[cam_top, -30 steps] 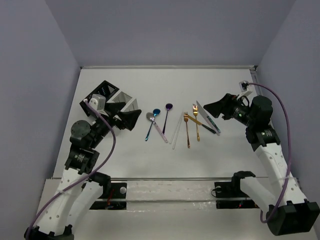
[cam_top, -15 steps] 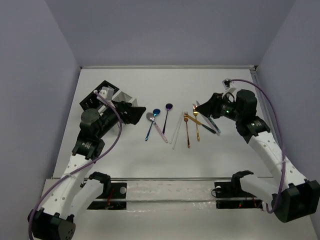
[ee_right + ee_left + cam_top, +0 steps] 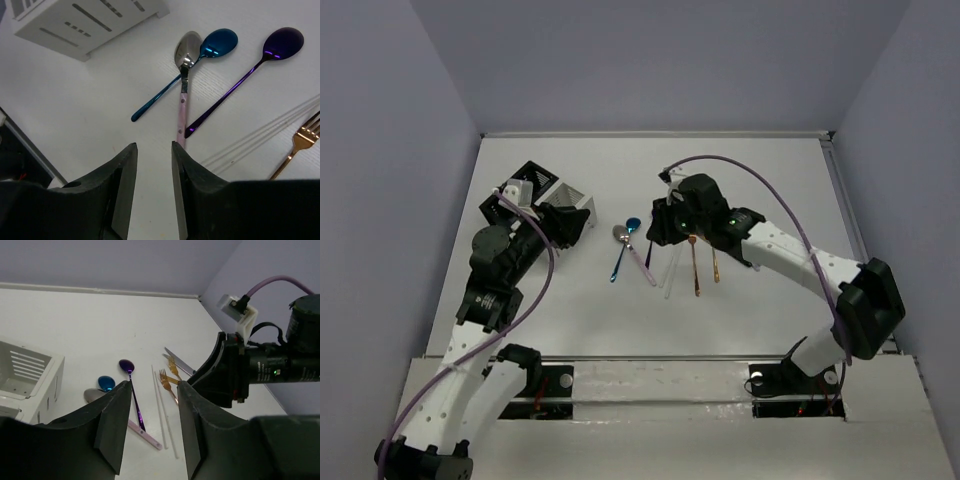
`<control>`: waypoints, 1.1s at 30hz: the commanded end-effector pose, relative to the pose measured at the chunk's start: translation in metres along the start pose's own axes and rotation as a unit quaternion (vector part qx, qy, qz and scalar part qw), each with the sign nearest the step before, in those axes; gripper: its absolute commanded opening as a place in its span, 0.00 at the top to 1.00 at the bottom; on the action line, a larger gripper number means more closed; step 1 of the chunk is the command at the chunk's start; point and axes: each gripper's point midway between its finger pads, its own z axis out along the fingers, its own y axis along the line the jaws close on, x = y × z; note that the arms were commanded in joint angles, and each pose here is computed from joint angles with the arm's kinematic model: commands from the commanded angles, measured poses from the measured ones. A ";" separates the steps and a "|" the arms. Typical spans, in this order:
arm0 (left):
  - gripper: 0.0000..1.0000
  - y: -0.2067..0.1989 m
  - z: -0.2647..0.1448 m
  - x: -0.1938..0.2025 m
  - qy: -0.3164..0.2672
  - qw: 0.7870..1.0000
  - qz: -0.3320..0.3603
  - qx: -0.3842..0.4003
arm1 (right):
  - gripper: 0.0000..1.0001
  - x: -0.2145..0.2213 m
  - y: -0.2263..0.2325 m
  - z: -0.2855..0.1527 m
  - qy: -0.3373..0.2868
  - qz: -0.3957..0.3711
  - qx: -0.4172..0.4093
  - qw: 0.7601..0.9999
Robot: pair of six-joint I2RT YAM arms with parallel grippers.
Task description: Sort the eating utensils into containers
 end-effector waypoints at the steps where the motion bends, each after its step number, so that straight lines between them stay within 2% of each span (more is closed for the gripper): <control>1: 0.59 0.000 -0.005 -0.028 -0.039 0.999 0.020 -0.022 | 0.63 -0.001 0.008 0.020 0.014 -0.047 0.044 0.998; 5: 0.59 0.011 -0.009 -0.034 -0.049 0.997 0.020 -0.060 | 0.65 0.019 0.007 0.049 0.068 -0.073 0.069 0.993; 9: 0.58 0.019 -0.015 -0.041 -0.060 0.994 0.024 -0.089 | 0.53 0.035 -0.002 0.076 0.107 -0.089 0.097 0.985; 12: 0.55 0.022 -0.020 -0.047 -0.071 0.991 0.028 -0.105 | 0.51 0.048 -0.009 0.100 0.132 -0.098 0.115 0.980; 16: 0.50 0.023 -0.024 -0.056 -0.085 0.989 0.036 -0.115 | 0.51 0.056 -0.022 0.113 0.147 -0.107 0.140 0.973; 22: 0.48 0.024 -0.026 -0.057 -0.087 0.988 0.039 -0.118 | 0.50 0.072 -0.031 0.126 0.173 -0.110 0.149 0.967; 29: 0.37 0.023 -0.027 -0.060 -0.092 0.988 0.041 -0.118 | 0.51 0.086 -0.041 0.140 0.191 -0.112 0.161 0.962; 33: 0.36 0.023 -0.028 -0.060 -0.092 0.988 0.041 -0.119 | 0.59 0.091 -0.048 0.146 0.197 -0.115 0.174 0.958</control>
